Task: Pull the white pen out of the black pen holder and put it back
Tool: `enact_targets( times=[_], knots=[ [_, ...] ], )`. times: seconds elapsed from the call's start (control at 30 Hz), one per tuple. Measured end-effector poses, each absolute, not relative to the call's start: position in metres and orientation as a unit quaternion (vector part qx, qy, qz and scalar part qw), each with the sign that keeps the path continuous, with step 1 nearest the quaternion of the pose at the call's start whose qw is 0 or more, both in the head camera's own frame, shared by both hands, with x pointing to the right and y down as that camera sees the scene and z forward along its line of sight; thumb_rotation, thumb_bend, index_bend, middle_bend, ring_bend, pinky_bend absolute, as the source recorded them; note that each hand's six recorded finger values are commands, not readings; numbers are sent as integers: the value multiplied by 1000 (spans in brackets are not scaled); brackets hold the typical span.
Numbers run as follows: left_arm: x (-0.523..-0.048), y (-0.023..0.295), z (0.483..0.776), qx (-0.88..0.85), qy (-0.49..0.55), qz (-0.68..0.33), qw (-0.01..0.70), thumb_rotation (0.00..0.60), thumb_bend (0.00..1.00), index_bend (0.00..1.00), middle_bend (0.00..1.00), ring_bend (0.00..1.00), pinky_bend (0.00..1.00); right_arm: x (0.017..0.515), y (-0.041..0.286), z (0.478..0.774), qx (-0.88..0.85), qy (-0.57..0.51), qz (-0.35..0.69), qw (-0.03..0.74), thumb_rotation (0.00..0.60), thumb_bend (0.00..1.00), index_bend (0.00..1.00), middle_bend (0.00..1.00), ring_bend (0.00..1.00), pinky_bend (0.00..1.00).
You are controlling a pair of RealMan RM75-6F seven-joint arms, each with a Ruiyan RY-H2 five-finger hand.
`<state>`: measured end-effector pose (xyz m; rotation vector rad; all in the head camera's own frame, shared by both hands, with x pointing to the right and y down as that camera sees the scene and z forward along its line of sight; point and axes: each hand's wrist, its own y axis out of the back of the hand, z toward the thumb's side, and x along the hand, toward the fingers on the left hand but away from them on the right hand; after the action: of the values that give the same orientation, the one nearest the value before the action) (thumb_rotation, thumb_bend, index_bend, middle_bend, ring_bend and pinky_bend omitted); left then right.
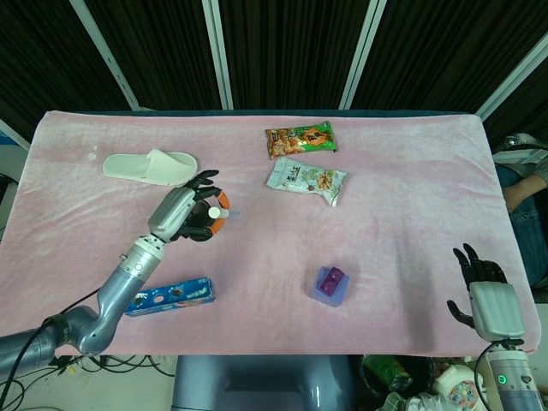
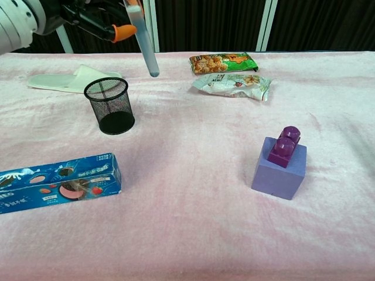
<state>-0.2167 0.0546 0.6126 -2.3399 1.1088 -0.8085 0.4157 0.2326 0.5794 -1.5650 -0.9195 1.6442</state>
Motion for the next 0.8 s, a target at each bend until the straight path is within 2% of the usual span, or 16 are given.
enact_targets(
  times=[0.3, 0.53, 0.8],
  knots=[
    [-270, 46, 599, -819, 412, -355, 183, 600, 463, 630, 467, 79, 186, 415, 233, 580, -599, -351, 633, 342, 600, 165, 13, 36, 199, 169],
    [-293, 50, 614, -809, 409, -392, 155, 600, 463, 631, 458, 80, 173, 415, 233, 580, -599, -351, 634, 341, 600, 165, 14, 36, 199, 169],
    [-288, 49, 628, -814, 403, -387, 159, 600, 463, 631, 459, 79, 165, 415, 233, 580, -600, -352, 634, 339, 600, 165, 14, 37, 199, 169]
  ],
)
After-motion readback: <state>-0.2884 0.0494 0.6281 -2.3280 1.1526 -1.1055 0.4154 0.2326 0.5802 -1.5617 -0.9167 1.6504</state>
